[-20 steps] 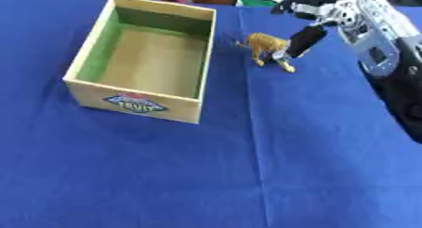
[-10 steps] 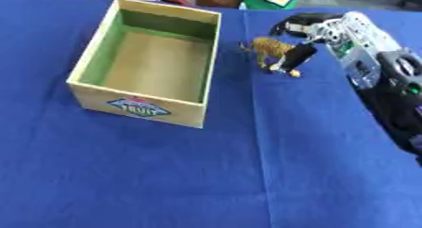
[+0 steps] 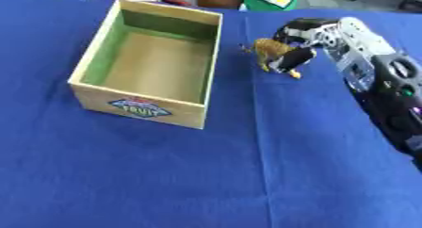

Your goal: Pick up objects on the table and place them in the box.

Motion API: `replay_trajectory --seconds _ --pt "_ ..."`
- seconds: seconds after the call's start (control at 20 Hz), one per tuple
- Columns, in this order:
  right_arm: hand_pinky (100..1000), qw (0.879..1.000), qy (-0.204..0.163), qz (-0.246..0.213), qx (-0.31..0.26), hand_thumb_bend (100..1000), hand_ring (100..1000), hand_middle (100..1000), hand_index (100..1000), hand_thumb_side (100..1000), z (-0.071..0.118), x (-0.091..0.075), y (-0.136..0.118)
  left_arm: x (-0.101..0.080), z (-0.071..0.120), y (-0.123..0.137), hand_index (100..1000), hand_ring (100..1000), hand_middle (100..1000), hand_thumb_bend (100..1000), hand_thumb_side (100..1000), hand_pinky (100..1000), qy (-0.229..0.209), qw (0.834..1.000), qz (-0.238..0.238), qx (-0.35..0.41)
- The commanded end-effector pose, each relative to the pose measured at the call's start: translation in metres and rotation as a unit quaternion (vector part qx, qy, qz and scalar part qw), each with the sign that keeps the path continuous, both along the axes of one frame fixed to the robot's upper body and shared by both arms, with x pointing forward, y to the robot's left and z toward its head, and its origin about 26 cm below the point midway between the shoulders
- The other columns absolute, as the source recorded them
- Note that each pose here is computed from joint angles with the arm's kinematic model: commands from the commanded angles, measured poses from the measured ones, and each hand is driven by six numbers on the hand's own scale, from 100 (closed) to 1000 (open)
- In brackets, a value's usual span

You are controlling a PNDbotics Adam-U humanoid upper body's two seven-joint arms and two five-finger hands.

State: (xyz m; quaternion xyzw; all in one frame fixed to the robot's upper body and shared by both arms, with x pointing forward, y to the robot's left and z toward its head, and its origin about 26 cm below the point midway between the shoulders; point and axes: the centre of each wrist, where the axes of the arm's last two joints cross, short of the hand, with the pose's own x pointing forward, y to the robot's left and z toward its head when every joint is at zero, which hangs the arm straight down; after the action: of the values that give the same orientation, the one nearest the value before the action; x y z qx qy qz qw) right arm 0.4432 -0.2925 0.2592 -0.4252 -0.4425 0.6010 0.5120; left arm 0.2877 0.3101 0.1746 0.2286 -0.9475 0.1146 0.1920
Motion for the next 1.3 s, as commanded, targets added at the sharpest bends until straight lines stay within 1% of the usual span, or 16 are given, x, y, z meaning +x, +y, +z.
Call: replay_trajectory --seconds 0.05,0.25,0.4,0.55,0.6,0.85,1.05,1.25,1.3 --pt "792 1.000 -0.031 -0.002 -0.004 100 799 682 771 517 0.012 -0.001 -0.004 -0.002 0.007 0.000 774 603 572 100 733 580 -0.011 1.000 -0.002 0.006" --pt "782 0.999 -0.043 0.007 0.001 100 786 669 759 494 0.012 -0.002 -0.004 -0.001 0.007 0.000 774 603 571 100 732 580 -0.012 1.000 -0.002 0.005" --pt "770 0.998 -0.056 0.011 0.000 100 778 651 742 498 0.014 -0.004 -0.003 -0.001 0.008 0.000 774 603 571 100 730 580 -0.012 1.000 -0.002 0.005" --pt "744 0.997 -0.070 0.010 0.001 100 750 596 698 515 0.014 -0.005 -0.003 -0.001 0.008 0.000 774 603 571 100 728 580 -0.012 1.000 -0.002 0.005" --pt "743 0.997 -0.077 0.008 0.004 100 748 593 696 516 0.015 -0.005 -0.003 -0.001 0.008 0.000 774 603 571 100 728 580 -0.013 1.000 -0.002 0.005" --pt "732 0.994 -0.113 0.004 0.017 100 706 505 616 532 0.018 -0.007 -0.001 -0.001 0.008 0.000 775 603 571 100 725 581 -0.013 1.000 -0.001 0.004" --pt "694 0.989 -0.144 -0.004 0.025 100 628 423 522 558 0.023 -0.010 0.000 -0.001 0.009 0.000 775 603 570 100 718 580 -0.014 1.000 -0.001 0.004" --pt "683 0.986 -0.164 -0.006 0.036 100 612 421 462 576 0.026 -0.012 0.002 -0.001 0.009 0.000 776 603 569 100 713 580 -0.015 1.000 0.000 0.003" --pt "681 0.984 -0.172 -0.003 0.038 100 611 425 453 556 0.029 -0.013 0.003 -0.001 0.009 0.001 776 602 569 100 711 579 -0.015 1.000 0.000 0.003"
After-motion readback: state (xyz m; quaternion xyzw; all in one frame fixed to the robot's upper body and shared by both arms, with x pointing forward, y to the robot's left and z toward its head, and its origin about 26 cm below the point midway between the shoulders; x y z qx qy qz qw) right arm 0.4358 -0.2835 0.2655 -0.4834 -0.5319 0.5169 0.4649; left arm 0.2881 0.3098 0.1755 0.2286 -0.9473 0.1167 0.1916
